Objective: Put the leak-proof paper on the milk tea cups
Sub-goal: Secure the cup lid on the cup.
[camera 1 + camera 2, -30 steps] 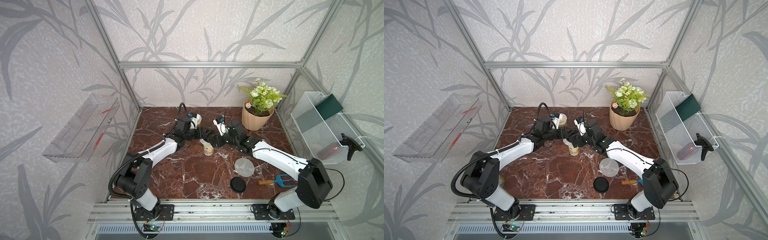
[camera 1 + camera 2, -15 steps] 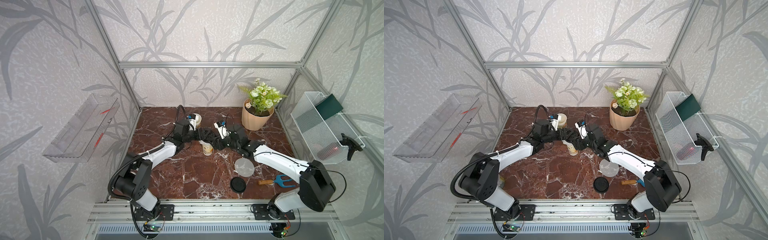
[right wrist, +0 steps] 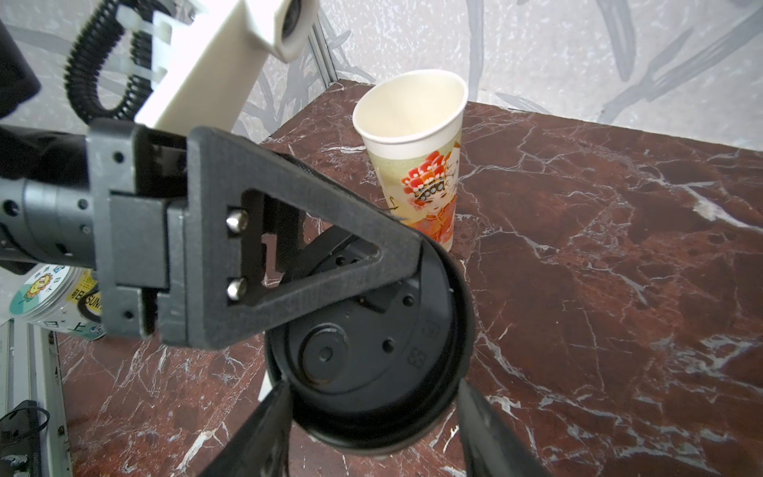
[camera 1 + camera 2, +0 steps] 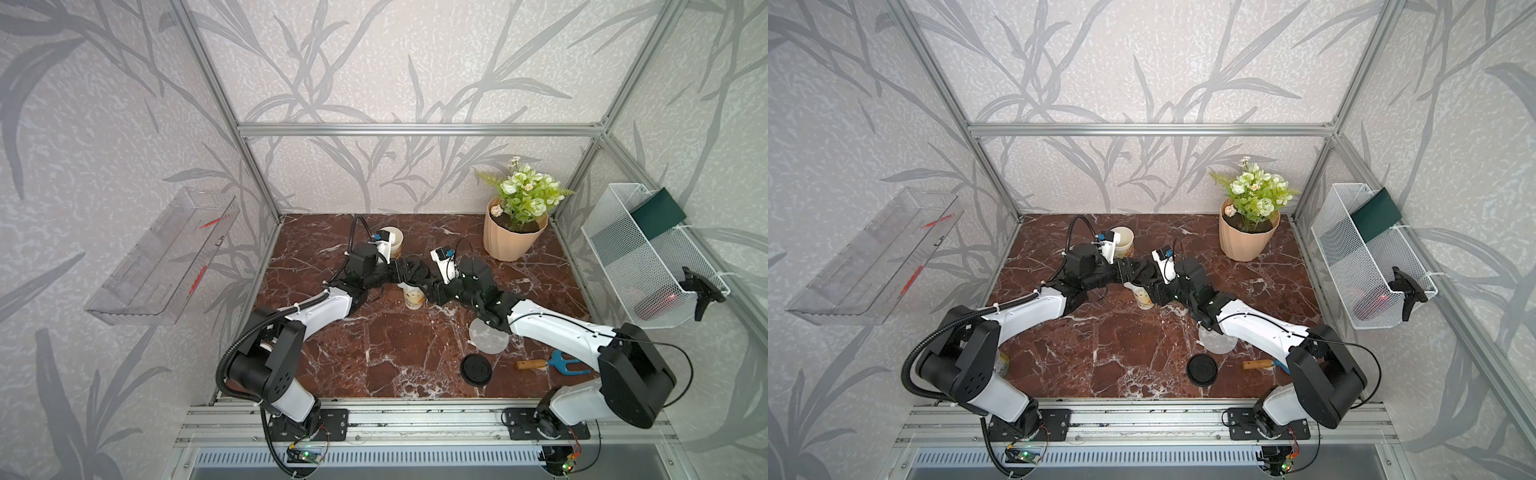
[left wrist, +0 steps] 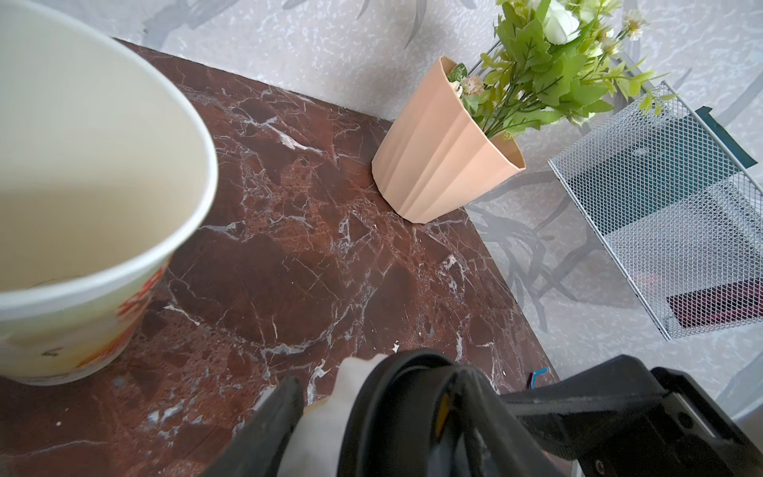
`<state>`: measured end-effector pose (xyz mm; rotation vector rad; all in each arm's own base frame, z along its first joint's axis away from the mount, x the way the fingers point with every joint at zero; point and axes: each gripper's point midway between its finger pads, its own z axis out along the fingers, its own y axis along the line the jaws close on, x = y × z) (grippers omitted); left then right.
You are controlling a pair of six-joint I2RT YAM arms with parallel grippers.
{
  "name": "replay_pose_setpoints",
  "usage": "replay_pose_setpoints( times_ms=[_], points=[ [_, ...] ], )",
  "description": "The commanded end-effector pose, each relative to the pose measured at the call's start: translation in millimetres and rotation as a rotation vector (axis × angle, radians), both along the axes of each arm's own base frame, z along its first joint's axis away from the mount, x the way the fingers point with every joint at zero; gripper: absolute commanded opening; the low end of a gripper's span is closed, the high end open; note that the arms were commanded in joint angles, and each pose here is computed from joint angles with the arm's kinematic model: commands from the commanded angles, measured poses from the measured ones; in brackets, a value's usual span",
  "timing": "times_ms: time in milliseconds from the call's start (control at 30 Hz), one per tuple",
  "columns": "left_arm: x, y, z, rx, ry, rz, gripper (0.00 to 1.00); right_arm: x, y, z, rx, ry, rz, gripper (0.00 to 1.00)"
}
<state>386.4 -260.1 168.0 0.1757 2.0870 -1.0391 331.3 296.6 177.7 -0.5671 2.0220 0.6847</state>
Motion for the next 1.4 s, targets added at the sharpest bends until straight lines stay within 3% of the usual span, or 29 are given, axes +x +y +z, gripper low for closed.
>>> replay_pose_setpoints(
  times_ms=[0,133,300,433,633,967,1167,1367],
  points=[
    [-66.1,38.3,-143.9,0.285,0.425,0.007,0.61,-17.6,-39.9,-91.7,-0.255,0.198,-0.084,0.62],
    [-68.2,38.8,-149.1,0.28,0.435,0.007,0.59,-14.3,-34.8,-64.2,-0.225,0.159,-0.07,0.62],
    [-67.8,37.9,-149.4,0.281,0.44,0.003,0.59,-2.2,-19.9,4.3,-0.095,0.076,-0.046,0.63],
    [-67.0,36.8,-147.8,0.281,0.44,0.001,0.59,7.6,-6.1,32.9,-0.021,0.053,-0.027,0.63],
    [-65.9,35.6,-146.5,0.284,0.443,-0.006,0.58,25.4,-2.1,33.2,0.04,0.069,-0.061,0.63],
    [-61.4,27.6,-132.0,0.209,0.448,-0.013,0.58,28.8,-7.2,-11.4,0.017,0.139,-0.1,0.57],
    [-44.7,14.1,-77.0,0.059,0.396,-0.015,0.6,21.3,-18.7,-45.2,-0.047,0.19,-0.127,0.56],
    [-24.0,10.9,27.5,-0.098,0.217,0.003,0.68,14.9,-27.1,-71.6,-0.089,0.225,-0.144,0.56]
  ],
)
